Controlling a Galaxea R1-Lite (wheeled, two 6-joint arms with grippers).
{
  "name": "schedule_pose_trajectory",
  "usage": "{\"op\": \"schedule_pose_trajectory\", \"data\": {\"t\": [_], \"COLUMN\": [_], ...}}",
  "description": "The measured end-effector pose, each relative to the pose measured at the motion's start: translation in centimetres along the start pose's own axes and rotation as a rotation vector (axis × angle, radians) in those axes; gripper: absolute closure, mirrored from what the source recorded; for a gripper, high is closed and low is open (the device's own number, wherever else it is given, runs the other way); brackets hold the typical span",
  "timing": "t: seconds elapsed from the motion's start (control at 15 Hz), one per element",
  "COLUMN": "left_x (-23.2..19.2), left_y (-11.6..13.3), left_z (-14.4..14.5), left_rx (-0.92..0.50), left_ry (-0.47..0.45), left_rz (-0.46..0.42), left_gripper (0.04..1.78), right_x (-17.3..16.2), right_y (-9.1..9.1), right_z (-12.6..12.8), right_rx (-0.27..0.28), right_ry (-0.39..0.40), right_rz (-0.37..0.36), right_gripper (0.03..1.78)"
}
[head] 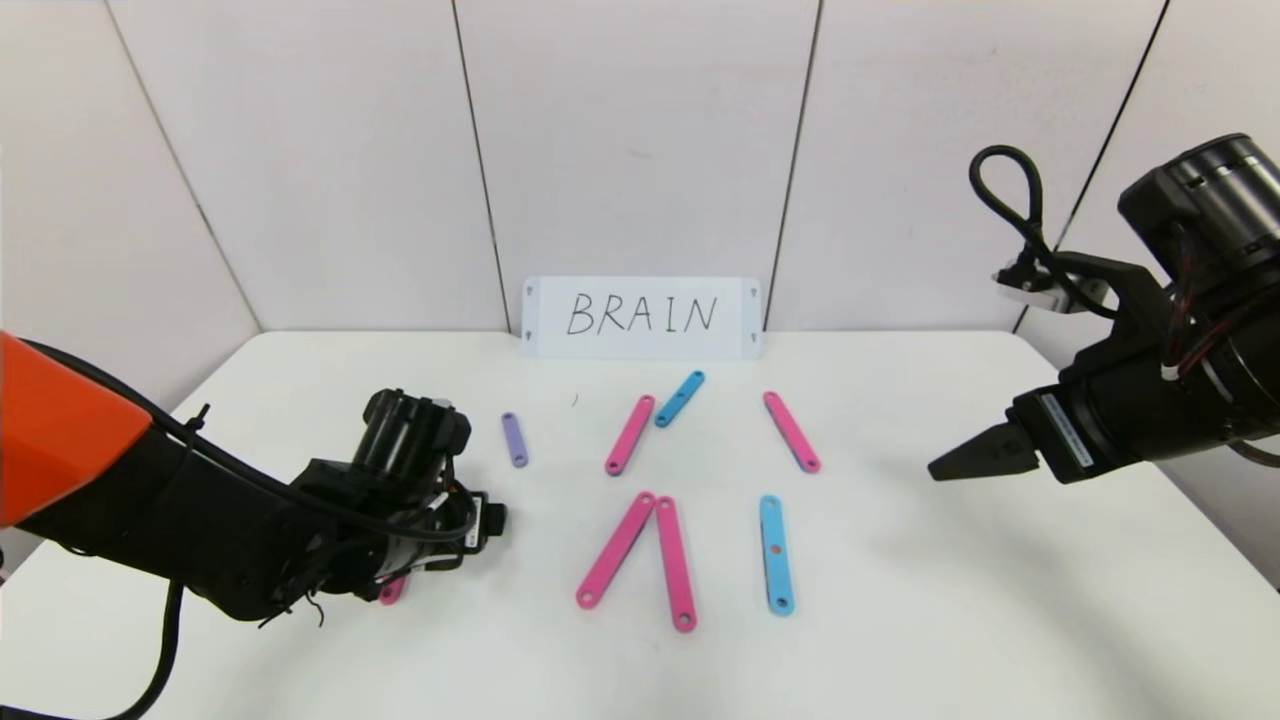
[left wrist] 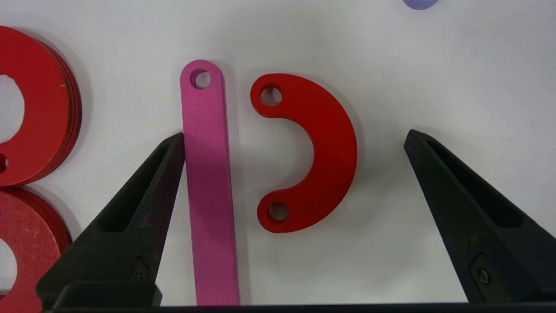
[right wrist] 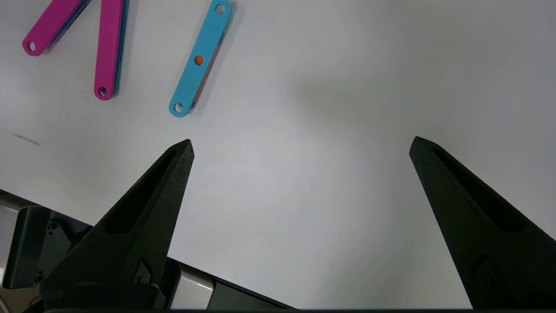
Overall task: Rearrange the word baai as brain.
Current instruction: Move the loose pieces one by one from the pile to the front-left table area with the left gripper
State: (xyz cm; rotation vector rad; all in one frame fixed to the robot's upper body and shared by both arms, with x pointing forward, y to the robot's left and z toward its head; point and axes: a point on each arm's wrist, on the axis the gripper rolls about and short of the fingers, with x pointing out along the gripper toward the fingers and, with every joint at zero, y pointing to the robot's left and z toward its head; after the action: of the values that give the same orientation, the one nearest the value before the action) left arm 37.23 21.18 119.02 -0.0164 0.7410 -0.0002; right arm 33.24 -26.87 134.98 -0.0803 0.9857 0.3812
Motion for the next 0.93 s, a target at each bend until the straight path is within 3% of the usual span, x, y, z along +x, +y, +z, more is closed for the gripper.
{"op": "schedule_pose_trajectory", "data": {"t": [0.93], "left_x": [-0.12], "left_y": [-0.63], "left_z": [-0.53], "left_rx": [0.021], "left_ry": [0.014], "left_rz": [-0.015], "left_gripper": [0.08], "right_x": [0.06], "right_y": [0.06], "right_z": [-0.06], "right_rx": [-0.003], "right_ry": [0.003], "right_rz": [0.003], "right_gripper": [0.07]}}
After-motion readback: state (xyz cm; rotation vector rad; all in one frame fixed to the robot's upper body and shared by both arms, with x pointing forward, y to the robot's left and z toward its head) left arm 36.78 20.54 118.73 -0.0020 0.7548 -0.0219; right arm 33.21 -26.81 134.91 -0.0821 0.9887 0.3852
